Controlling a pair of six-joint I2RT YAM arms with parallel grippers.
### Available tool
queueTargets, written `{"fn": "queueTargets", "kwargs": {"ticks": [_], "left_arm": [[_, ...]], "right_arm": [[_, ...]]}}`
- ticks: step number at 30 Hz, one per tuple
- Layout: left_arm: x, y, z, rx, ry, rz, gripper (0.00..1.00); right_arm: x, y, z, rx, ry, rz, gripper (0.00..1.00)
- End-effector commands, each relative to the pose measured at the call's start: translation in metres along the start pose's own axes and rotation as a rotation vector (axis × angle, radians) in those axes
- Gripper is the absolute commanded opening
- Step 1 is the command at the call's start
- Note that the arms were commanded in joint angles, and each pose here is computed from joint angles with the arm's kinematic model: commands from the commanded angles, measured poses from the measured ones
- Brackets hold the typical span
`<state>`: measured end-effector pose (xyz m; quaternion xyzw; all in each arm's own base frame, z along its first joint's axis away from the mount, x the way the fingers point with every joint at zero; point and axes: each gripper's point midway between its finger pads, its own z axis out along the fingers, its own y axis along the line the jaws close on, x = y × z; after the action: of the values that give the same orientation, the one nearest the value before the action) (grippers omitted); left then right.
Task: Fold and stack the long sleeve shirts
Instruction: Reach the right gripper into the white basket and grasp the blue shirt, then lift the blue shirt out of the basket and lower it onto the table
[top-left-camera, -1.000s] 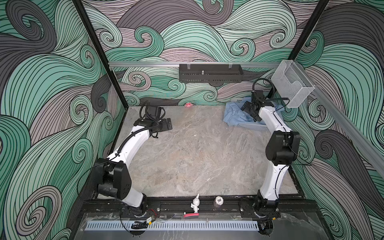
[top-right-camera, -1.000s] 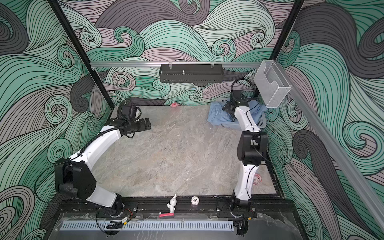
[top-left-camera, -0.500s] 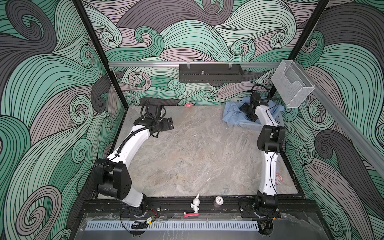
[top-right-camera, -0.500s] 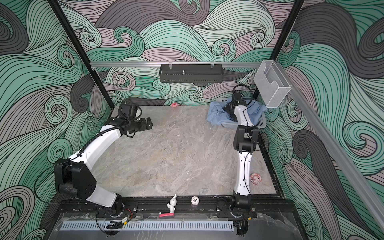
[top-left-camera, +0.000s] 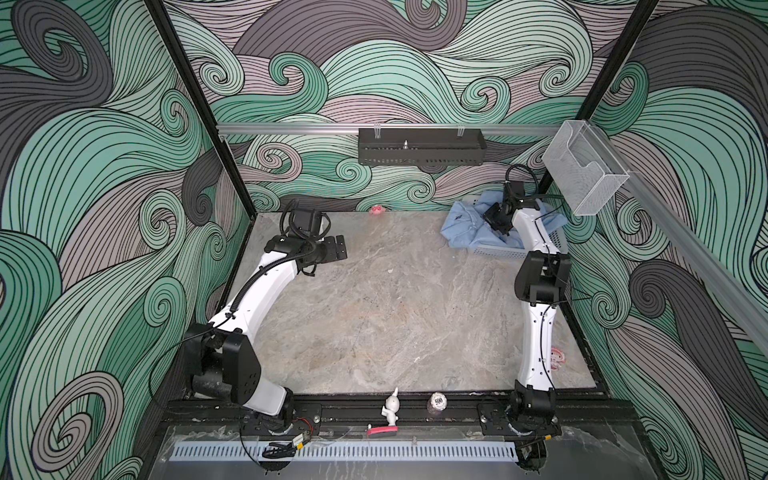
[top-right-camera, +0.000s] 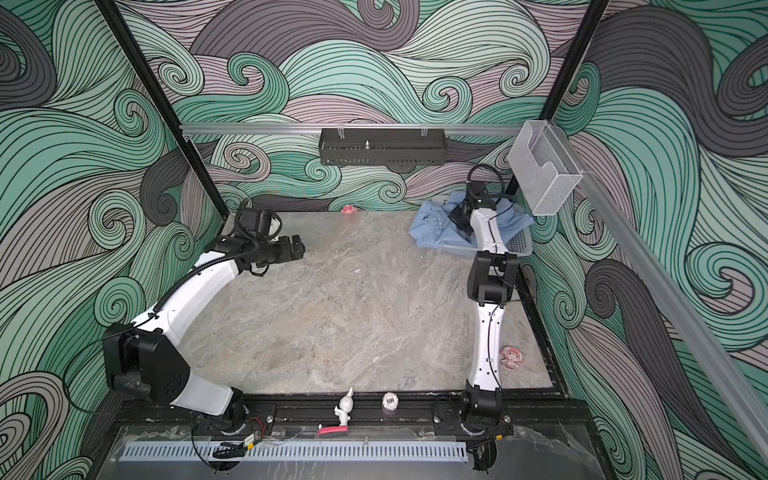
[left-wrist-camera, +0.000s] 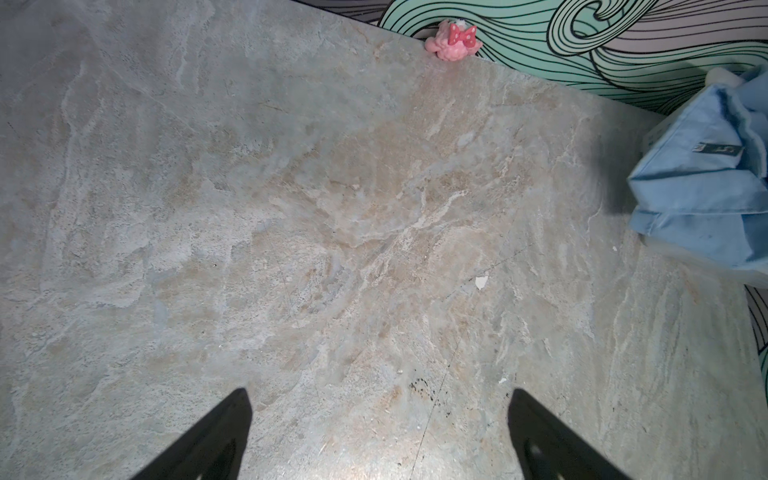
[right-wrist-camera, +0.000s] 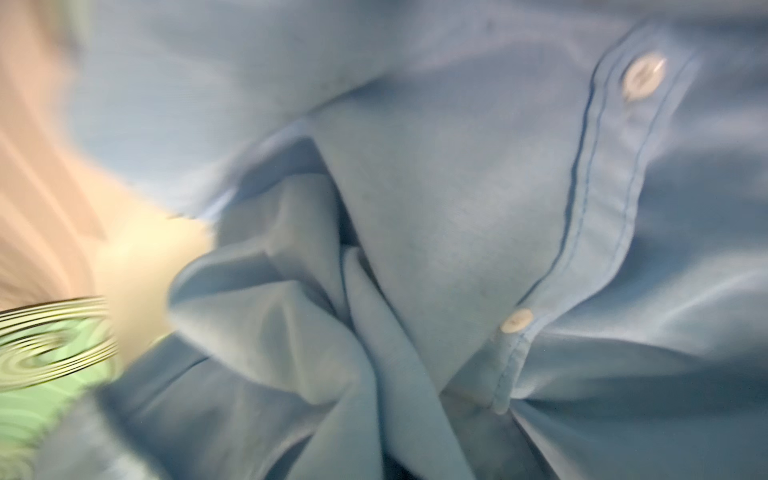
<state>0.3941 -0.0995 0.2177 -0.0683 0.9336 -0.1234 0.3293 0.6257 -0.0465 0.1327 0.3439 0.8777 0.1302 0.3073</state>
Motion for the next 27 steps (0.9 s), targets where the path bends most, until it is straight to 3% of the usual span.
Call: {"fn": "queueTargets", "kwargs": {"ticks": [1, 7, 14, 18, 22, 27], "left_arm": [[-0.014, -0.009, -0.044, 0.039, -0.095, 0.023, 0.98], [-0.012, 0.000, -0.085, 0.017, -0.184, 0.040, 0.99], [-0.007, 0.013, -0.126, -0.010, -0.266, 0.030, 0.99], [-0.003, 0.020, -0.144, -0.024, -0.306, 0.011, 0.99], [-0.001, 0.028, -0.155, -0.042, -0.340, -0.014, 0.99], [-0.001, 0.040, -0.169, -0.080, -0.390, -0.058, 0.99]], "right_arm": [[-0.045, 0.081, -0.140, -0.226, -0.208, -0.130, 0.00], [-0.046, 0.139, -0.279, -0.449, -0.365, -0.248, 0.00], [-0.005, 0.208, -0.392, -0.737, -0.382, -0.401, 0.00], [0.043, 0.238, -0.412, -0.866, -0.286, -0.473, 0.00], [0.104, 0.262, -0.403, -0.932, -0.133, -0.525, 0.00], [0.190, 0.294, -0.387, -1.072, 0.089, -0.468, 0.00]]}}
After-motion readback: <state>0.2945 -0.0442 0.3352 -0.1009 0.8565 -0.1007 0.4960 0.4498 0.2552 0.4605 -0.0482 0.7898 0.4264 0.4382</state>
